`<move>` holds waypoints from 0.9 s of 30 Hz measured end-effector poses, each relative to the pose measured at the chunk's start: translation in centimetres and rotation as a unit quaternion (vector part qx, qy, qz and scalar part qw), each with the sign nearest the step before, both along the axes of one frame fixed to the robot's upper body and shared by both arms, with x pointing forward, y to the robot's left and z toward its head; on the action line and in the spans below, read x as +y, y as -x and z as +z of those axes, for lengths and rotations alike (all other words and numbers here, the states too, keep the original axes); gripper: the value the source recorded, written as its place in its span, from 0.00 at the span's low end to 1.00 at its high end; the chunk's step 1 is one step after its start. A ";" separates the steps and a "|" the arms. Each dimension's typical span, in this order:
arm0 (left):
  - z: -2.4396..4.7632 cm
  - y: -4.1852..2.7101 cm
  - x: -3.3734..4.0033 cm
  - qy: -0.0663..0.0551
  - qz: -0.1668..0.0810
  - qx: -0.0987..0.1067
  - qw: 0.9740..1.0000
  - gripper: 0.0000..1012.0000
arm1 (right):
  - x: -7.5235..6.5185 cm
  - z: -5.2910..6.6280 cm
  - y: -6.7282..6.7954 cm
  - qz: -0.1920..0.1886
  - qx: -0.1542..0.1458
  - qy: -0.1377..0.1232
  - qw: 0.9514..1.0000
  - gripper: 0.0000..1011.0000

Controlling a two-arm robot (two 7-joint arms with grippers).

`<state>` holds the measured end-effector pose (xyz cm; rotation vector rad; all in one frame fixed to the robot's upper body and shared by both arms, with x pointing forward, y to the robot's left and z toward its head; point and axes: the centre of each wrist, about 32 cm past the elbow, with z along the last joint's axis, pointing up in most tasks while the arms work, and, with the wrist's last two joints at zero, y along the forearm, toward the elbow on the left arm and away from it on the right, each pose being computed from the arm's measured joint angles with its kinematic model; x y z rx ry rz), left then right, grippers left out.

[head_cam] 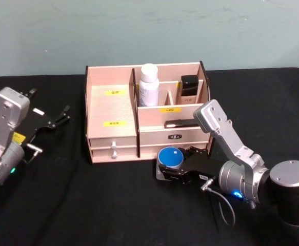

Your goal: Pick up the facial cleanser and watermelon frost from the table and place them into the tiered storage box.

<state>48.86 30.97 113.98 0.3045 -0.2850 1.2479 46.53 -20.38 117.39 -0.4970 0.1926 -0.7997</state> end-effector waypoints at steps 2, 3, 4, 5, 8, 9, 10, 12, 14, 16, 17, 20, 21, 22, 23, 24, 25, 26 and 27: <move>0.00 0.00 0.00 0.000 0.000 0.000 1.000 1.00 | 0.0 0.0 0.0 0.000 0.000 0.000 1.000 0.72; 0.00 0.00 0.00 0.000 0.000 0.000 1.000 1.00 | 0.0 0.0 0.0 0.000 0.000 0.000 1.000 0.72; 0.00 0.00 0.00 0.000 0.000 0.000 1.000 1.00 | 0.0 0.0 0.0 0.000 0.000 0.000 1.000 0.72; 0.00 0.00 0.00 0.000 0.000 0.000 1.000 1.00 | 0.0 0.0 0.0 0.000 0.000 0.000 1.000 0.72; 0.00 0.00 0.00 0.000 0.000 0.000 1.000 1.00 | 0.0 0.0 0.0 0.000 0.000 0.000 1.000 0.72; 0.00 0.00 0.00 0.000 0.000 0.000 1.000 1.00 | 0.0 0.0 0.0 0.000 0.000 0.000 1.000 0.72; 0.00 0.00 0.00 0.000 0.000 0.000 1.000 1.00 | 0.0 0.0 0.0 0.000 0.000 0.000 1.000 0.72; 0.00 0.00 0.00 0.000 0.000 0.000 1.000 1.00 | 0.0 0.0 0.0 0.000 0.000 0.000 1.000 0.72; 0.00 0.00 0.00 0.000 0.000 0.000 1.000 1.00 | 0.0 0.0 0.0 0.000 0.000 0.000 1.000 0.72; 0.00 0.00 0.00 0.000 0.000 0.000 1.000 1.00 | 0.0 0.0 0.0 0.000 0.000 0.000 1.000 0.72; 0.00 0.00 0.00 0.000 0.000 0.000 1.000 1.00 | 0.0 0.0 0.0 0.000 0.000 0.000 1.000 0.72; 0.00 0.00 0.00 0.000 0.000 0.000 1.000 1.00 | 0.0 0.0 0.0 0.000 0.000 0.000 1.000 0.72; 0.00 0.00 0.00 0.000 0.000 0.000 1.000 1.00 | 0.0 0.0 0.0 0.000 0.000 0.000 1.000 0.72; 0.00 0.00 0.00 0.000 0.000 0.000 1.000 1.00 | 0.0 0.0 0.0 0.000 0.000 0.000 1.000 0.72; 0.00 0.00 0.00 0.000 0.000 0.000 1.000 1.00 | 0.0 0.0 0.0 0.000 0.000 0.000 1.000 0.72; 0.00 0.00 0.00 0.000 0.000 0.000 1.000 1.00 | 0.0 0.0 0.0 0.000 0.000 0.000 1.000 0.72; 0.00 0.00 0.00 0.000 0.000 0.000 1.000 1.00 | 0.0 0.0 0.0 0.000 0.000 0.000 1.000 0.72; 0.00 0.00 0.00 0.000 0.000 0.000 1.000 1.00 | 0.0 0.0 0.0 0.000 0.000 0.000 1.000 0.72; 0.00 0.00 0.00 0.000 0.000 0.000 1.000 1.00 | 0.0 0.0 0.0 0.000 0.000 0.000 1.000 0.72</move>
